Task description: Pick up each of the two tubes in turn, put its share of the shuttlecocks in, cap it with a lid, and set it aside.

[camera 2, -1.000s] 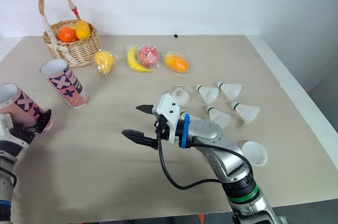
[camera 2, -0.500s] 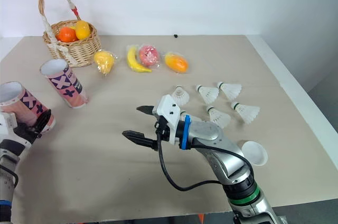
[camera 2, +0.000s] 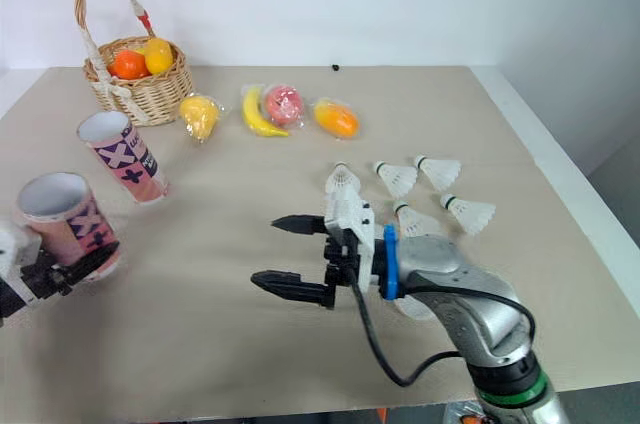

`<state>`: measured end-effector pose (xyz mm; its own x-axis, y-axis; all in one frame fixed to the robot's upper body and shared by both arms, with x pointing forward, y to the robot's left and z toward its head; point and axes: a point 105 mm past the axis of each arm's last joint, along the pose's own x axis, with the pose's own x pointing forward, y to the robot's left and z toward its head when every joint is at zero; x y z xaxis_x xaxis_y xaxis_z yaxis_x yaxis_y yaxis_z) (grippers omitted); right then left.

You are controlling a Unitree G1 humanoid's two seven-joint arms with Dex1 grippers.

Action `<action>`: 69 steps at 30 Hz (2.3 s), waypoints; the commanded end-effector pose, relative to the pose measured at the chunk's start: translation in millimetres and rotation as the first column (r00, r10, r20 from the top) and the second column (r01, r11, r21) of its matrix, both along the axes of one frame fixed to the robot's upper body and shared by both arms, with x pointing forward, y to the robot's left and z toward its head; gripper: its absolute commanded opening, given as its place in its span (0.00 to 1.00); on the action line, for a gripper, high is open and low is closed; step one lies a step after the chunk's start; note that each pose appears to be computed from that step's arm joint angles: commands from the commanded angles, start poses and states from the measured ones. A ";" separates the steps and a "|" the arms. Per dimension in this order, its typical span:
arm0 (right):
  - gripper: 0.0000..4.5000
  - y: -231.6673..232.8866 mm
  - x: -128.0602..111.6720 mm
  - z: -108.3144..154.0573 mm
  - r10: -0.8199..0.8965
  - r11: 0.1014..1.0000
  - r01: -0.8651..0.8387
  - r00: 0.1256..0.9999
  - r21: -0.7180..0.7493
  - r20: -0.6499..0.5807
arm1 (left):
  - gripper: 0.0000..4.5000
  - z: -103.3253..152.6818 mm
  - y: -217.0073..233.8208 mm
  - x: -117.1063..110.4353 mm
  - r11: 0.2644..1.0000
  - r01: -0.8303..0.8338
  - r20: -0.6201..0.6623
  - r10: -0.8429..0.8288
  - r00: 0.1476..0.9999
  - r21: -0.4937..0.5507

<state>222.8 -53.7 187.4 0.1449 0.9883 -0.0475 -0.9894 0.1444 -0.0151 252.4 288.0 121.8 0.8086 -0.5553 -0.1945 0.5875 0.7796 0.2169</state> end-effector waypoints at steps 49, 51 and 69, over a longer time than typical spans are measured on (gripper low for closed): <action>0.88 -59.8 46.9 -68.4 -0.734 0.645 0.711 0.678 -0.279 0.031 | 0.64 6.1 -115.3 22.6 0.680 0.700 -0.331 -0.623 0.709 0.219; 0.73 -60.8 47.7 -68.9 -0.736 0.642 0.715 0.676 -0.277 0.039 | 0.64 6.0 -117.0 21.9 0.673 0.706 -0.334 -0.627 0.703 0.221; 0.01 -34.5 33.1 -35.8 -0.494 0.826 0.533 0.841 -0.183 0.220 | 0.64 3.7 -129.8 20.3 0.647 0.732 -0.341 -0.652 0.677 0.214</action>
